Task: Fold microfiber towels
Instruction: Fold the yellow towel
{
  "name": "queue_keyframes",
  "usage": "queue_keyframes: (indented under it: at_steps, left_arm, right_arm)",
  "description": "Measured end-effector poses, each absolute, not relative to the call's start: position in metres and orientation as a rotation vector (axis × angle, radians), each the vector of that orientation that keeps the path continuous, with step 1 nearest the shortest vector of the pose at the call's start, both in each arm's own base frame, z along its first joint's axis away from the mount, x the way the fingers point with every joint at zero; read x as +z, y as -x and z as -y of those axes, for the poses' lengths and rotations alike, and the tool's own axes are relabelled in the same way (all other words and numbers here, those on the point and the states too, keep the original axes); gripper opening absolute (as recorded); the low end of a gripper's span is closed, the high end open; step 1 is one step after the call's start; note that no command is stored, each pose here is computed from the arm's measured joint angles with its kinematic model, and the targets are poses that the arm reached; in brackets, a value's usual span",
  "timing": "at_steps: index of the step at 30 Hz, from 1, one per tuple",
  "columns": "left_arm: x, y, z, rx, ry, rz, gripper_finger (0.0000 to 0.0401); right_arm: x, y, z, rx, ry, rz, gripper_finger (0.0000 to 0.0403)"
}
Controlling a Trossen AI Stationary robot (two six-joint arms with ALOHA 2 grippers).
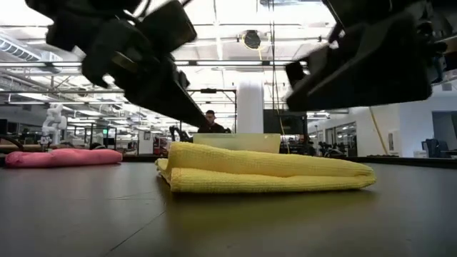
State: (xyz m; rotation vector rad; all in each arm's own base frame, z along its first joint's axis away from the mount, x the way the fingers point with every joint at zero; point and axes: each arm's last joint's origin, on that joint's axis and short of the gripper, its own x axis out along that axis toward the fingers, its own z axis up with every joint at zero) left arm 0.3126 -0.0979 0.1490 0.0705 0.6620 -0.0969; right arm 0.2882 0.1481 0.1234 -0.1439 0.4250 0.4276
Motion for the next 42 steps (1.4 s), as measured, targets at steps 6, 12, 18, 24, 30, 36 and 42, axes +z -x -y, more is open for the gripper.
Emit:
queue_keyframes:
  at_steps: [6,12,18,24,30,36,42]
  left_arm:
    - [0.132,-0.318,0.085,-0.015,0.018,-0.717,0.0026]
    - [0.116,-0.319,0.079,0.017,0.030,-0.788,0.0026]
    - [0.122,-0.315,0.079,0.018,0.026,-0.810,0.0026]
    - [0.126,-0.304,0.075,0.088,0.000,-0.890,0.0026]
    - [0.116,-0.306,0.075,0.091,-0.061,-0.913,0.0026]
    - [0.114,-0.311,0.087,0.016,-0.086,-0.844,0.0026]
    - [0.135,-0.303,0.099,-0.032,-0.100,-0.837,0.0026]
  right_arm:
    - [0.110,-0.317,-0.165,0.472,0.348,-0.567,0.0170]
    - [0.104,-0.327,-0.166,0.385,0.451,-0.629,0.0178]
    - [0.102,-0.329,-0.161,0.363,0.475,-0.646,0.0108]
    - [0.104,-0.327,-0.161,0.365,0.480,-0.651,0.0012]
    - [0.126,-0.323,-0.165,0.384,0.384,-0.616,0.0018]
    - [0.151,-0.319,-0.161,0.436,0.237,-0.600,0.0004]
    - [0.152,-0.322,-0.145,0.466,0.045,-0.690,0.0006]
